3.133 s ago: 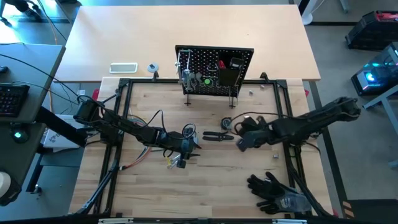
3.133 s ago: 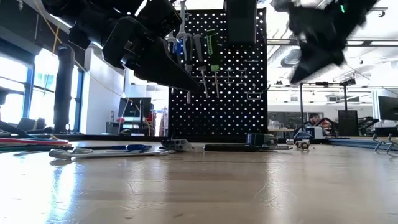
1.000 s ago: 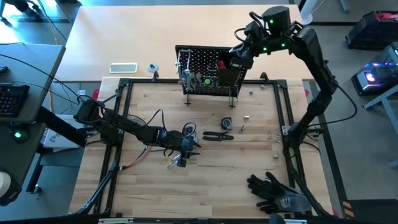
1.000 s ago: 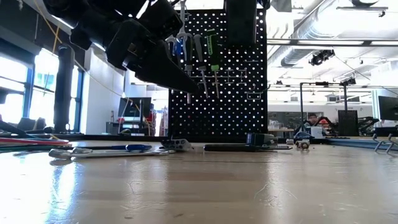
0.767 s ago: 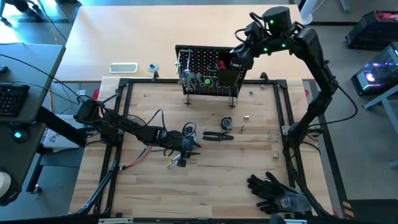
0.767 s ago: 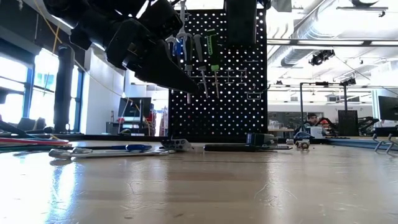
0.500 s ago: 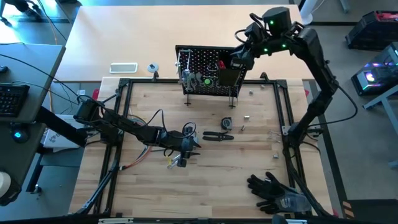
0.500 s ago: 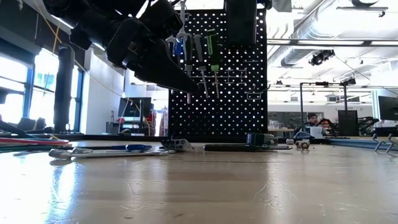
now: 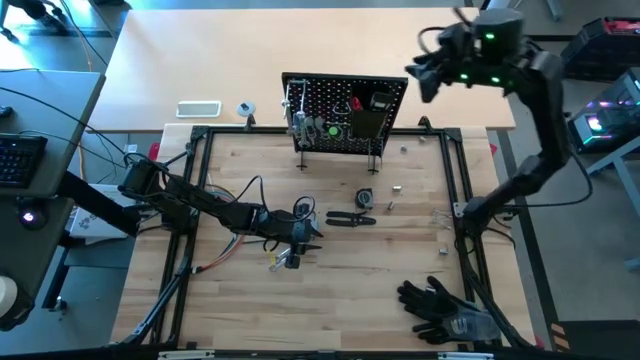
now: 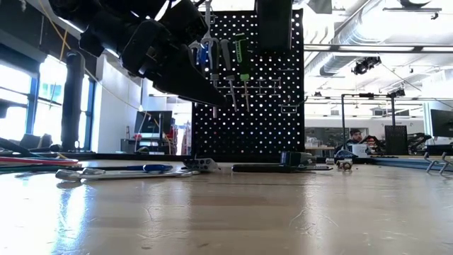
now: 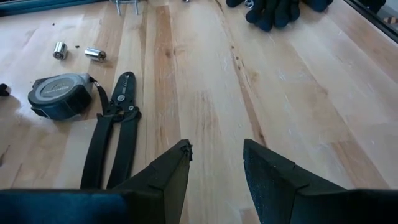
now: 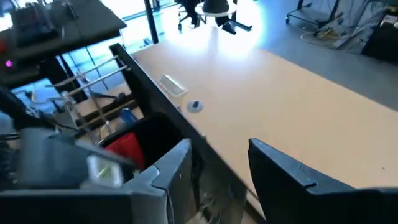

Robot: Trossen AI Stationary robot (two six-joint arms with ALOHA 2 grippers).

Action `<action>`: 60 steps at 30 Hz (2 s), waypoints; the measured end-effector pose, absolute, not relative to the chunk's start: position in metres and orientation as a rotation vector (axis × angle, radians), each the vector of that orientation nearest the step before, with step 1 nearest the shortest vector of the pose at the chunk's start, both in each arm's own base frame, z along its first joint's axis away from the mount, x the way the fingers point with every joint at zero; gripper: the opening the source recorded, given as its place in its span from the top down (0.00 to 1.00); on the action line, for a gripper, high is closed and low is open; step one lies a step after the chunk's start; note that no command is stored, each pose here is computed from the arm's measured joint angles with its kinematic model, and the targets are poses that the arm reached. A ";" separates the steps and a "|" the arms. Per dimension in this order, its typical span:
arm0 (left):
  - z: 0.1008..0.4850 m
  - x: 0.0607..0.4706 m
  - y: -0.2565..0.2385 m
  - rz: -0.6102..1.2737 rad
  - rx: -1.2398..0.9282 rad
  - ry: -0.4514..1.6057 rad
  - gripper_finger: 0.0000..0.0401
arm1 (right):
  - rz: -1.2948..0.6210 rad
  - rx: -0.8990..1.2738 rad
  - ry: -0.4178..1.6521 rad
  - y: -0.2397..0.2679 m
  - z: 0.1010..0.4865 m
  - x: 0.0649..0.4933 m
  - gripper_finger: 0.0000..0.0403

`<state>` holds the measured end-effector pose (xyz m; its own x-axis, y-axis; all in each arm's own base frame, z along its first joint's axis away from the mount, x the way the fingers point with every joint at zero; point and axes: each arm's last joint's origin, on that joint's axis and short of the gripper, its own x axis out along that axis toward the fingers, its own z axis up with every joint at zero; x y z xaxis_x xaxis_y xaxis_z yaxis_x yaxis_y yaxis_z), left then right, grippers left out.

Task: Hang tools onto peg board
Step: Hang the socket on the peg board

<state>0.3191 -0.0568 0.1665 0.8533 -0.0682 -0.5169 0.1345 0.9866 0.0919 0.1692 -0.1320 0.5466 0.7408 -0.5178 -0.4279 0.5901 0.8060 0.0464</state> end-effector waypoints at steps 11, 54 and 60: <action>0.167 0.319 -0.057 -0.109 0.135 0.535 0.65 | -0.470 0.309 0.617 -0.077 0.536 0.142 0.63; 0.166 0.319 -0.057 -0.115 0.154 0.548 0.65 | -0.603 0.264 1.235 -0.026 0.162 0.217 0.51; 0.165 0.318 -0.057 -0.114 0.154 0.551 0.65 | -0.600 0.249 1.176 -0.034 0.157 0.217 0.45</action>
<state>0.3185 -0.0566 0.1654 0.8463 -0.0669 -0.5284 0.1492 0.9821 0.1146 0.2167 -0.0340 0.1575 0.2521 -0.3098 -0.9168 0.5611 0.8186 -0.1224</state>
